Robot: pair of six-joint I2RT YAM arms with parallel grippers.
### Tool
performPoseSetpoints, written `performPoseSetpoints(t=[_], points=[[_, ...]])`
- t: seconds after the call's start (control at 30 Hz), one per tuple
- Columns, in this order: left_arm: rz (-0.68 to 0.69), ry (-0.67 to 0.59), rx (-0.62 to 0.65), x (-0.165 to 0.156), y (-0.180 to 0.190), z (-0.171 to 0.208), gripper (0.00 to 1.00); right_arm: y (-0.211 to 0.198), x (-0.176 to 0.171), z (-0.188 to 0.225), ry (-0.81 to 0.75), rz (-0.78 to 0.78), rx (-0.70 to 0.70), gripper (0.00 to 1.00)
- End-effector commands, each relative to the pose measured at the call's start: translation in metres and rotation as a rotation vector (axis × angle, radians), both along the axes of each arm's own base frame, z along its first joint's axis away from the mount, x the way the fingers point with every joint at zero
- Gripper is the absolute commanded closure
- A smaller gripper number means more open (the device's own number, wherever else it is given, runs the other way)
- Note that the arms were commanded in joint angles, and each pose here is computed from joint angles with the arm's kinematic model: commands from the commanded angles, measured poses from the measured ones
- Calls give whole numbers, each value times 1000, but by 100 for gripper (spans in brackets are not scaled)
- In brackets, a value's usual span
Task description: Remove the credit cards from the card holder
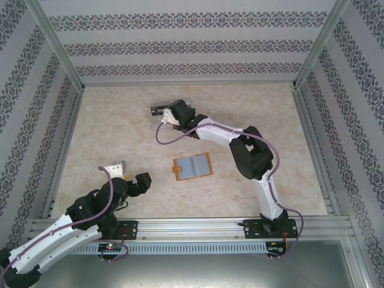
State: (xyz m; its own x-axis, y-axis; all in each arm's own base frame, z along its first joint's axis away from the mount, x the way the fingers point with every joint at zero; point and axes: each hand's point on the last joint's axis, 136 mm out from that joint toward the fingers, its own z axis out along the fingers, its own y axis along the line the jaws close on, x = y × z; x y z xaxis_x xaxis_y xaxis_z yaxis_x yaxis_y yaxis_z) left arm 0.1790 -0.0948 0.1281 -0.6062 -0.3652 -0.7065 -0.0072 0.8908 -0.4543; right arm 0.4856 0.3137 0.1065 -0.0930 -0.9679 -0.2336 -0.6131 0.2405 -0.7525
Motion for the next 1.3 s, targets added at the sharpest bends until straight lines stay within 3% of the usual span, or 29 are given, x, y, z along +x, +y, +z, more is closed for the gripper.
performPoseSetpoints(t=[0.0, 0.17, 0.27, 0.33, 0.43, 0.8, 1.0, 1.27], points=[[-19, -12, 11, -1, -1, 2, 0, -6, -7, 62, -94, -97, 179, 76], [-38, -17, -3, -1, -6, 5, 0, -26, -33, 101, -82, -257, 441, 81], [-52, -19, -11, 0, -10, 7, 0, -37, -53, 114, -35, -342, 621, 96], [-64, -17, -9, 0, -13, 8, 0, -41, -71, 119, 35, -366, 755, 100], [-79, -11, -5, 1, -17, 10, 0, -48, -95, 119, 135, -407, 887, 100], [-209, 38, -69, 13, -68, 11, 1, -74, -174, 50, 481, -608, 1056, 100], [-221, 93, -83, 25, -93, 2, 8, -80, -208, -1, 709, -707, 1089, 100], [-254, 192, -97, 37, -127, -25, 24, -90, -224, -47, 797, -786, 1067, 100]])
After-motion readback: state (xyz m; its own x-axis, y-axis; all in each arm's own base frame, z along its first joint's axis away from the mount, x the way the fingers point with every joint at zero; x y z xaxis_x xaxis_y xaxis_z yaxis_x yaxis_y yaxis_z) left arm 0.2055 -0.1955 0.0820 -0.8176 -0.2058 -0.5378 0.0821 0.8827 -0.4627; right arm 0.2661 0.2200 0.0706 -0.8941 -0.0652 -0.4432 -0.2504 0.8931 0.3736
